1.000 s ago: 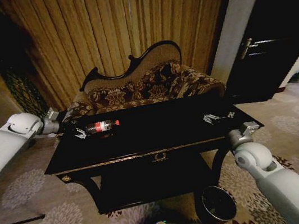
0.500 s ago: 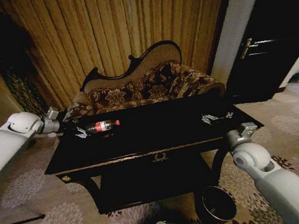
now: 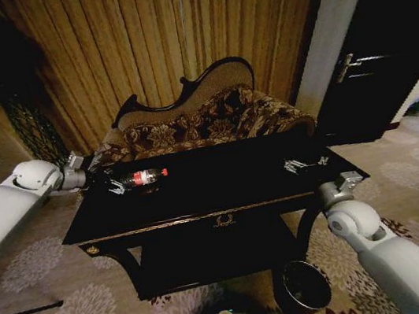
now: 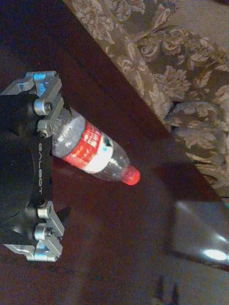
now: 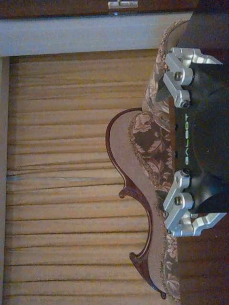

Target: Move to the front of the table and place the trash on the table into the trash bin.

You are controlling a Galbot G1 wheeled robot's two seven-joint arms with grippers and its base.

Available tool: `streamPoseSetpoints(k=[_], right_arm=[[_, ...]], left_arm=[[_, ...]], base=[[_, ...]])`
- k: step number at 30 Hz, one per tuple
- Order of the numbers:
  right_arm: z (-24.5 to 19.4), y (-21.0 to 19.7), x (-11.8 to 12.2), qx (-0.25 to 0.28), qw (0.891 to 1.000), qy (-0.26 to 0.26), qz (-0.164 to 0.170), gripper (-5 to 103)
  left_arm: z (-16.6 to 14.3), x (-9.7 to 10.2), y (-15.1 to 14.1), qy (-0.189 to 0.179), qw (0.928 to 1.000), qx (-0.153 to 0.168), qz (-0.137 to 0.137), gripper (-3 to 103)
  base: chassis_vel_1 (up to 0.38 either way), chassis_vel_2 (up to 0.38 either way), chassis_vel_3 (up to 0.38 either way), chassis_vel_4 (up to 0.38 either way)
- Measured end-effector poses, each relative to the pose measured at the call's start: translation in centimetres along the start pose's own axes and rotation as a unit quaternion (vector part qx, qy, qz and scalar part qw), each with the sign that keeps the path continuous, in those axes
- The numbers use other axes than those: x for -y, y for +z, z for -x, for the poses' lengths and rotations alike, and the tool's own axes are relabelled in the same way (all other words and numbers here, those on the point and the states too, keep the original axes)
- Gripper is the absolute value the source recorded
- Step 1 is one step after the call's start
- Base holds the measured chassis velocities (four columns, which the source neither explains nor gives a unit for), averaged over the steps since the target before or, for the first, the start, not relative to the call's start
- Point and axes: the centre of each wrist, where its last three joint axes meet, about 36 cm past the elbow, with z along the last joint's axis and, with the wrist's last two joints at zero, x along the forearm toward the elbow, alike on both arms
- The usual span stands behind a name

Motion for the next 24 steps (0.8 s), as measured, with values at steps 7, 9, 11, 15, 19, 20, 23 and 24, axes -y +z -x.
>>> streamPoseSetpoints(k=[7,9,11,15,19,20,23,24], right_arm=[[0.0,0.2,-0.1,-0.001,1.0,-0.001,-0.001,100],[-0.1,0.2,-0.1,-0.001,1.0,0.0,-0.001,100],[-0.1,0.3,-0.1,-0.002,1.0,0.001,0.0,100],[-0.1,0.5,0.1,-0.003,1.0,0.004,0.0,100],[-0.1,0.7,0.1,-0.003,1.0,0.006,0.0,100],[-0.1,0.7,0.0,-0.002,1.0,0.006,0.0,100],[-0.1,0.8,0.0,-0.002,1.0,0.006,0.001,100],[-0.1,0.8,0.0,-0.002,1.0,0.006,0.001,100]], left_arm=[[-0.5,-0.1,-0.1,-0.008,0.9999,0.009,-0.006,100],[-0.8,-0.4,0.1,-0.013,0.9999,0.007,-0.006,100],[-1.2,-1.0,0.6,-0.023,0.9997,-0.003,0.001,100],[-1.8,-2.0,1.5,-0.03,0.9984,-0.036,0.032,100],[-2.1,-2.9,1.3,-0.031,0.9963,-0.058,0.055,100],[-2.0,-3.1,1.1,-0.032,0.996,-0.061,0.057,100],[-1.9,-3.5,0.7,-0.032,0.996,-0.06,0.058,100],[-1.8,-3.7,0.4,-0.031,0.9959,-0.06,0.06,100]], base=[[0.0,0.0,0.0,0.0],[0.0,0.0,0.0,0.0],[0.0,0.0,0.0,0.0],[0.0,0.0,0.0,0.0],[0.0,0.0,0.0,0.0],[0.0,0.0,0.0,0.0],[0.0,0.0,0.0,0.0],[0.0,0.0,0.0,0.0]])
